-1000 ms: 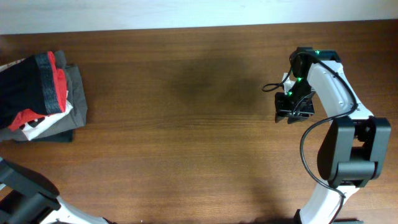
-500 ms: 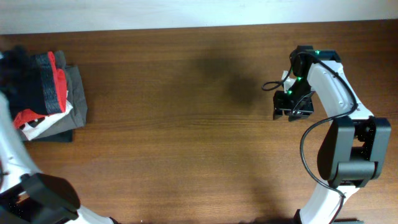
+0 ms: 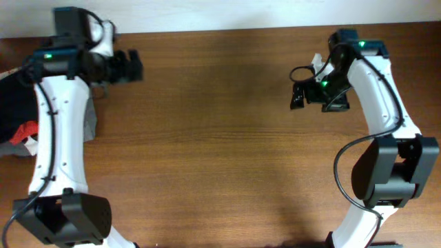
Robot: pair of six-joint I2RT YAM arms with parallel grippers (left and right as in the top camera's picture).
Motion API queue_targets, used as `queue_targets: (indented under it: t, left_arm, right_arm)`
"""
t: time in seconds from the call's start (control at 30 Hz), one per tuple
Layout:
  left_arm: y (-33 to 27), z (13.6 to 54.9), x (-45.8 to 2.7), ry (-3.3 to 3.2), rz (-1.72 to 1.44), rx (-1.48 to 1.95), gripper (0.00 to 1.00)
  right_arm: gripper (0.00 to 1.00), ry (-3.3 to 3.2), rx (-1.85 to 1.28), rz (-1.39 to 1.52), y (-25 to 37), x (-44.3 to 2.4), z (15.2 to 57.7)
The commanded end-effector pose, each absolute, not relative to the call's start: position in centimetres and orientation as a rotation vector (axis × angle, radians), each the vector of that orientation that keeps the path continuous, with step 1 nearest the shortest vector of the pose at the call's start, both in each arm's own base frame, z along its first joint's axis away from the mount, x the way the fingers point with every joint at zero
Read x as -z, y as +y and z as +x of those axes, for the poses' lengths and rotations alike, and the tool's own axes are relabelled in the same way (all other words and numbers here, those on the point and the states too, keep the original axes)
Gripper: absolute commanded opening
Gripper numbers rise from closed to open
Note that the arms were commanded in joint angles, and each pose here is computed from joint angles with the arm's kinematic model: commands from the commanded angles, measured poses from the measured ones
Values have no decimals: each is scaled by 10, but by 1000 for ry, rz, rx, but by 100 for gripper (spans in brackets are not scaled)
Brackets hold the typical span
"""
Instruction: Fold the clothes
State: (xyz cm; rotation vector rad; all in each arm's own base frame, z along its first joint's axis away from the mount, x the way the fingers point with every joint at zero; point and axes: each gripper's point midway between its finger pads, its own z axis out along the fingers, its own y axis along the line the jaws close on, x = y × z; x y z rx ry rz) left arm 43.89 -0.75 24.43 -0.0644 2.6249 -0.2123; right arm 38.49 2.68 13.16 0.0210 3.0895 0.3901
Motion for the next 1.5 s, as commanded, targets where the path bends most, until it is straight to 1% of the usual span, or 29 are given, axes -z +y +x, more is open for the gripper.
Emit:
queue_targets:
  t: [0.0, 0.1, 0.13, 0.27, 0.5, 0.63, 0.73, 0.9, 1.2, 1.4, 1.47]
  left_arm:
    - [-20, 411, -242, 2722, -23, 232, 99]
    - [-22, 371, -228, 2895, -43, 247, 99]
    - [-22, 351, -224, 2978, -54, 252, 99]
    - [-18, 318, -220, 3112, -74, 219, 99]
    - [-23, 298, -235, 2977, -22, 190, 99]
    - [-21, 288, -247, 2745, 31, 86, 99]
    - [-21, 278, -258, 2508, 59, 42, 99]
    - [-8, 264, -276, 2173, 12, -25, 99]
    - [-2, 194, -254, 2199, 14, -28, 99]
    - [1, 162, -222, 2368, 24, -44, 99]
    - [1, 163, -223, 2364, 24, -44, 99]
  right_arm:
    - [99, 3043, -376, 31, 24, -164, 381]
    - [99, 3063, -383, 34, 26, -179, 363]
    - [99, 3069, -384, 35, 26, -186, 354]
    - [99, 3055, -381, 45, 27, -203, 337]
    - [99, 2951, -295, 132, 20, -231, 305]
    - [99, 2752, -271, 79, 23, -245, 289]
    - [99, 2526, -182, 25, 22, -258, 278]
    - [99, 2194, -154, -16, 23, -278, 258]
    - [99, 2160, -154, -18, 22, -265, 204]
    - [99, 2208, -154, -16, 22, -255, 197]
    - [99, 2208, -154, -16, 22, -255, 197]
